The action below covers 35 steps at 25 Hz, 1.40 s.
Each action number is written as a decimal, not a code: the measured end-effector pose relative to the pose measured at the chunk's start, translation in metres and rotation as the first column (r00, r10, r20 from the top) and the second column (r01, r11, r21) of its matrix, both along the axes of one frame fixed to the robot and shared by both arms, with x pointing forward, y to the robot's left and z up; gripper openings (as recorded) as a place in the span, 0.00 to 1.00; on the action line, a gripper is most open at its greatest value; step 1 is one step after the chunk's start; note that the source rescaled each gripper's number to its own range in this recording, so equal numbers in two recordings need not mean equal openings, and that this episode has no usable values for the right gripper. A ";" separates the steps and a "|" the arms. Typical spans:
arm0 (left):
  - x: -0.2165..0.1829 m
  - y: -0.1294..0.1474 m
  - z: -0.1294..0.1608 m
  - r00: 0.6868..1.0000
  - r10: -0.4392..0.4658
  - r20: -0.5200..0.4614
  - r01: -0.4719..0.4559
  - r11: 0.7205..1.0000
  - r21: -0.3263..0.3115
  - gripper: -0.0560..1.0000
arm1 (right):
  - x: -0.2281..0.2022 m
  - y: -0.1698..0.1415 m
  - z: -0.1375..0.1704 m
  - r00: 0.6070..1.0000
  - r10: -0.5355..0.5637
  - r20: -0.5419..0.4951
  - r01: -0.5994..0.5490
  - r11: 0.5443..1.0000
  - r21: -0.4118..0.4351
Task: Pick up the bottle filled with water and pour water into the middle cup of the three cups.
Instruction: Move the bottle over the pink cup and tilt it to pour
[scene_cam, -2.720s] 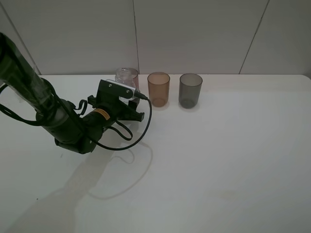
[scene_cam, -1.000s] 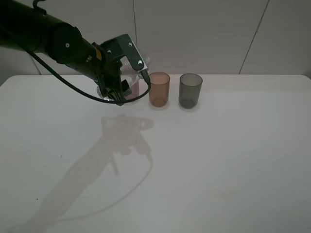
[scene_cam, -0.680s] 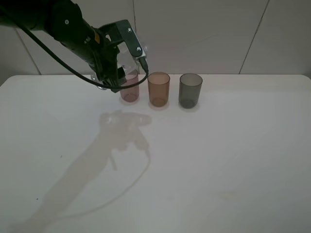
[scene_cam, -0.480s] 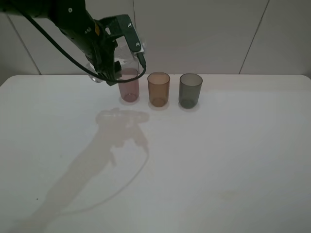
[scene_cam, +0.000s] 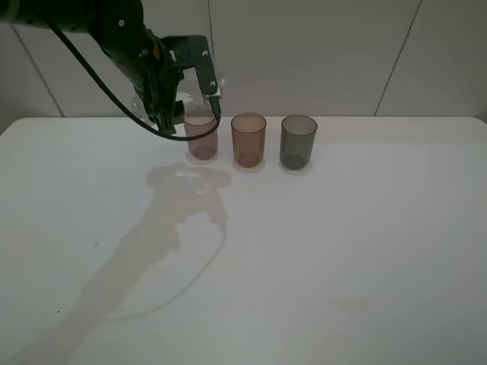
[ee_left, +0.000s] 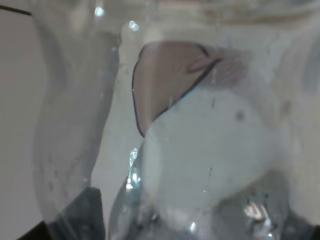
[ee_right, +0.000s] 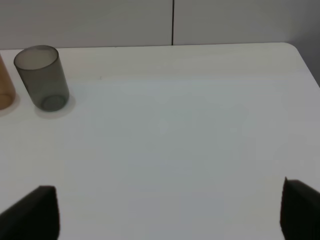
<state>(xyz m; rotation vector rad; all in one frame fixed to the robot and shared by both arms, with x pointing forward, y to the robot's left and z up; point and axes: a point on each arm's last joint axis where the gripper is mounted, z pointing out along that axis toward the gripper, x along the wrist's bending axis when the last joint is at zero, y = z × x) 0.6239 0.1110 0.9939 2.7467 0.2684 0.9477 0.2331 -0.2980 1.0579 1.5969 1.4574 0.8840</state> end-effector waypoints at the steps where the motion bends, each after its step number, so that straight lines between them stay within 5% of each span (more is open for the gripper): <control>1: 0.001 0.000 -0.001 1.000 -0.001 -0.005 0.001 1.000 0.008 0.06 | 0.000 0.000 0.000 1.000 0.000 0.000 0.000 1.000 0.000; 24: 0.016 0.000 0.004 0.999 -0.034 0.015 0.030 0.975 0.221 0.06 | 0.000 0.000 0.000 1.000 0.000 0.000 0.000 1.000 0.000; 35: 0.020 -0.003 -0.004 0.998 -0.055 0.017 0.049 0.965 0.258 0.06 | 0.000 0.000 0.000 1.000 0.000 0.000 0.000 1.000 0.000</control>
